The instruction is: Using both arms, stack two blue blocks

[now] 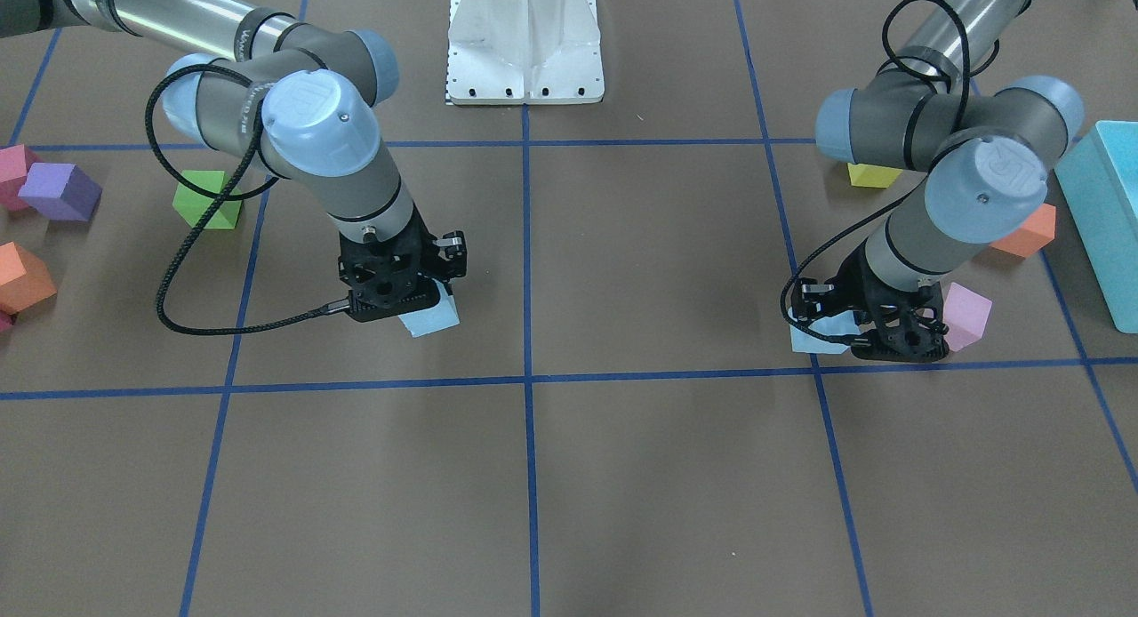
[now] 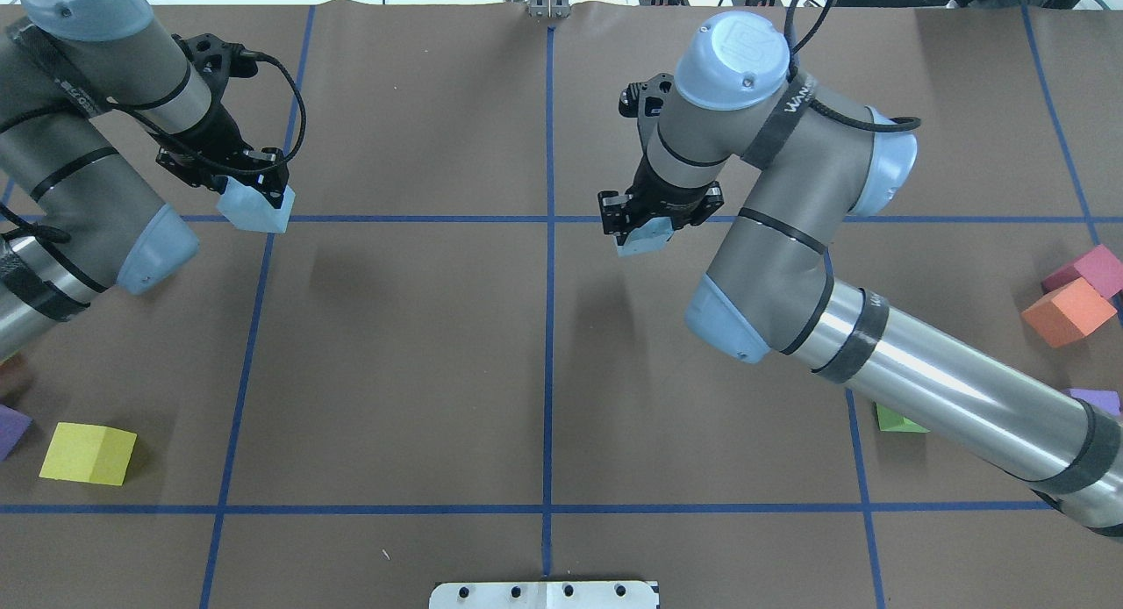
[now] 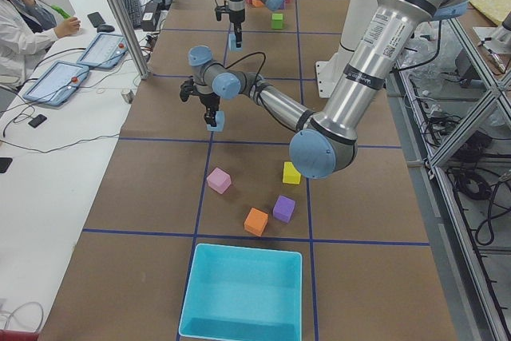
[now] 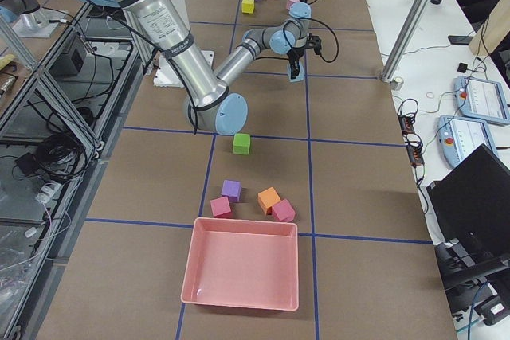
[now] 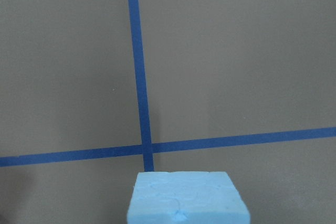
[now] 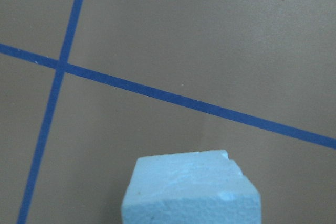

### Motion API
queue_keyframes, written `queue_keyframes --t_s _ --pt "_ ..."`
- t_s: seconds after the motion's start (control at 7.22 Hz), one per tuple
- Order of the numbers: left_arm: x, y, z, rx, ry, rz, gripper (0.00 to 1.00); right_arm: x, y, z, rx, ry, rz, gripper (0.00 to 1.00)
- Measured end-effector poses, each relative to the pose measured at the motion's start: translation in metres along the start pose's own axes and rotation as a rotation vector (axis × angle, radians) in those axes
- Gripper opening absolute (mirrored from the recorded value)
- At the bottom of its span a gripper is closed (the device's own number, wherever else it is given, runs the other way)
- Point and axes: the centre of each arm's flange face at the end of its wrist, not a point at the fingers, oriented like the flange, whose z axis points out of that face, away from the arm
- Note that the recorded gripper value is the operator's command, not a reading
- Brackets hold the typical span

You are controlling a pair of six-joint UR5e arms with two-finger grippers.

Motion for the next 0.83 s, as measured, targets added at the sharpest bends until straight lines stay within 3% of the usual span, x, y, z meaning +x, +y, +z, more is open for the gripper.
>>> queue_keyframes --t_s 0.42,0.83 --pt "0.0 0.0 0.0 -0.001 -0.001 -0.002 0.52 -0.059 0.004 0.01 0.008 -0.004 0.099 0.48" --pt "-0.001 0.0 0.001 -0.001 -0.001 -0.003 0.52 -0.096 0.011 0.031 0.023 0.027 0.135 0.49"
